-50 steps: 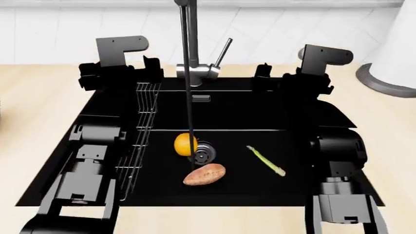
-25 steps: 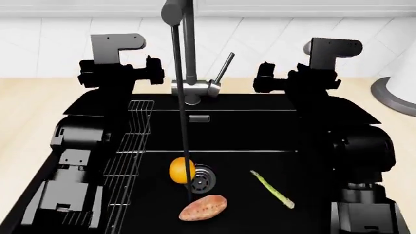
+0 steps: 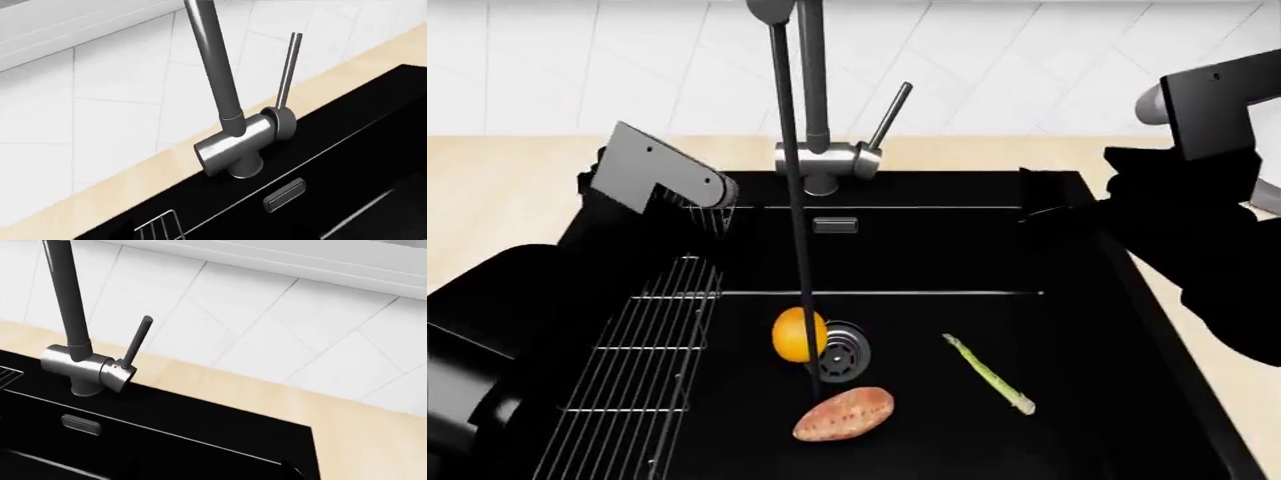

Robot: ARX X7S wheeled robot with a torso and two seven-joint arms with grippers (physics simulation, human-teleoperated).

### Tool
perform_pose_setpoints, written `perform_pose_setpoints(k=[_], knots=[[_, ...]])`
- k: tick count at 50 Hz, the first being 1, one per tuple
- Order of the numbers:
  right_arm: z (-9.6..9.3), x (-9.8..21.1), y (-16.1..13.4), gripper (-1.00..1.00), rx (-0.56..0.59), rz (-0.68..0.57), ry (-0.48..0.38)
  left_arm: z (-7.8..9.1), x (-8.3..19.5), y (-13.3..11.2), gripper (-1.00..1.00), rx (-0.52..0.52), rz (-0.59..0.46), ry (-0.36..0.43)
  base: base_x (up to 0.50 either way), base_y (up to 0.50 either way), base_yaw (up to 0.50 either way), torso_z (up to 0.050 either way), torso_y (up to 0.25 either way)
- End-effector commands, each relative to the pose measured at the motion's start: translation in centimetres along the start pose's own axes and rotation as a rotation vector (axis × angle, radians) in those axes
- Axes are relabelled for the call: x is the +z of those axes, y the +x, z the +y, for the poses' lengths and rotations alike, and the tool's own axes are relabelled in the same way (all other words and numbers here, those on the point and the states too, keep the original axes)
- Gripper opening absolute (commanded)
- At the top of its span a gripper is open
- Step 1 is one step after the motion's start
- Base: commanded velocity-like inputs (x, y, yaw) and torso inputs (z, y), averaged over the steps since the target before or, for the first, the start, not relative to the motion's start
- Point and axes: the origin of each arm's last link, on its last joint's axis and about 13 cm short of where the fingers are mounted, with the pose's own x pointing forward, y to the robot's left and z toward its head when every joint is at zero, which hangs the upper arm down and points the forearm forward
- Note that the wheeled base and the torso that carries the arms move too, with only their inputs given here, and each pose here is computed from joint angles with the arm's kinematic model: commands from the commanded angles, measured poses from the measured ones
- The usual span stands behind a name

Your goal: Pick the sweet potatos and asparaguss from the sink and place them in one bowl. Place the orange in the other bowl. Then turn off the sink faucet.

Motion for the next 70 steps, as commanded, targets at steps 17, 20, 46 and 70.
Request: perform_pose_setpoints(k=[17, 20, 46, 70], knots=[[1.4, 2.7, -4.6, 1.00, 0.047, -0.049, -0.120, -6.8, 0.8, -3.3, 1.00, -0.556, 0.236, 0.361, 0.00, 0.00, 0.00, 0.000, 0.000], [1.7, 2.7, -4.4, 1.00, 0.061, -0.049, -0.127, -7.3, 0.6, -3.1, 1.00, -0.580, 0.255, 0.369, 0.00, 0.00, 0.00, 0.000, 0.000], [1.9, 1.9, -3.8, 1.00, 0.086, -0.055, -0.132, -9.3, -2.4, -0.7, 1.00, -0.701, 0.383, 0.399, 0.00, 0.00, 0.00, 0.000, 0.000], [2.4, 1.4, -2.8, 1.00, 0.121, -0.061, -0.125, -10.2, -4.3, 2.9, 1.00, -0.696, 0.464, 0.446, 0.00, 0.00, 0.00, 0.000, 0.000]])
